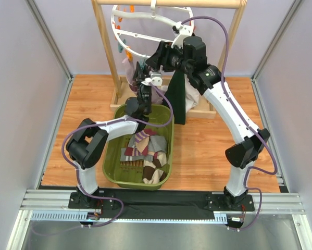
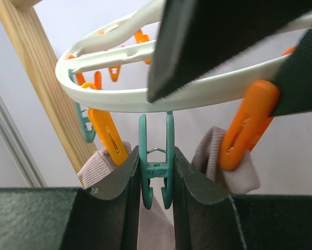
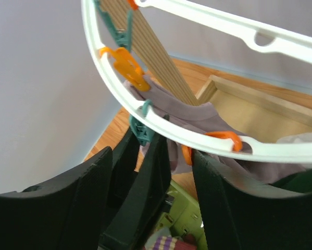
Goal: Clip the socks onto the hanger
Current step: Open the clamp at the hanger.
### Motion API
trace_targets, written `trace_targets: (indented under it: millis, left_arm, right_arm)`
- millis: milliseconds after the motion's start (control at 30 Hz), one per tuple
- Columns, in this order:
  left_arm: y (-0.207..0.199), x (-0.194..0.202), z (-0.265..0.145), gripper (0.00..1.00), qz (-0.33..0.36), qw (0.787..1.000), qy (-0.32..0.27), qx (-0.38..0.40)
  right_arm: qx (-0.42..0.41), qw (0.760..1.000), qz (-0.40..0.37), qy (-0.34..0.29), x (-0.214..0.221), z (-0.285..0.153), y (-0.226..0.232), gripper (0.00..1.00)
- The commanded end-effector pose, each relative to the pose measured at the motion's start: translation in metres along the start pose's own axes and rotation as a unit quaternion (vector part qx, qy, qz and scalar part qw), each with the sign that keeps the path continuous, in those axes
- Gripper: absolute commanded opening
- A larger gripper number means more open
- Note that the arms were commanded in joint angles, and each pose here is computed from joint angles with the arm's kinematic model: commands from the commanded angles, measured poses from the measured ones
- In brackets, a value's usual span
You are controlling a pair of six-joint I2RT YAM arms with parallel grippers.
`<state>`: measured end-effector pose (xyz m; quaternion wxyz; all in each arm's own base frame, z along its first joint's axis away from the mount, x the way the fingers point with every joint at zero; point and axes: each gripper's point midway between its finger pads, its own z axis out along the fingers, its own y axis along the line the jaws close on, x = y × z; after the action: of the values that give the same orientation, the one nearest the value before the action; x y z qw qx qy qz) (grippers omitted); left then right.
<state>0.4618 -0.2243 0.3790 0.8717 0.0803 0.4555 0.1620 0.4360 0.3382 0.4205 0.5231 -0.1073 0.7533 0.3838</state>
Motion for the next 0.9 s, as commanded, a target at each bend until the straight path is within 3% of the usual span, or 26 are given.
trace_targets:
  millis: [0,100,500,867]
  left_arm:
    - [-0.003,-0.023,-0.005,0.0,-0.037,0.998,-0.054,-0.001]
    - [-0.015,-0.031,-0.003,0.0,-0.036,0.995,-0.084,0.029]
    - [-0.02,-0.048,0.008,0.0,-0.029,0.987,-0.144,0.065]
    - [-0.022,-0.085,0.017,0.0,0.016,0.978,-0.201,0.061]
  right_arm:
    - [-0.033,0.997,-0.035,-0.057,-0.035,-0.026,0.01,0.66]
    - [-0.005,0.999,-0.023,-0.046,-0.044,-0.039,-0.011,0.67]
    - [-0.022,0.999,0.049,0.01,-0.038,-0.072,0.012,0.66]
    - [-0.021,0.995,0.1,0.024,-0.021,-0.034,0.016,0.64]
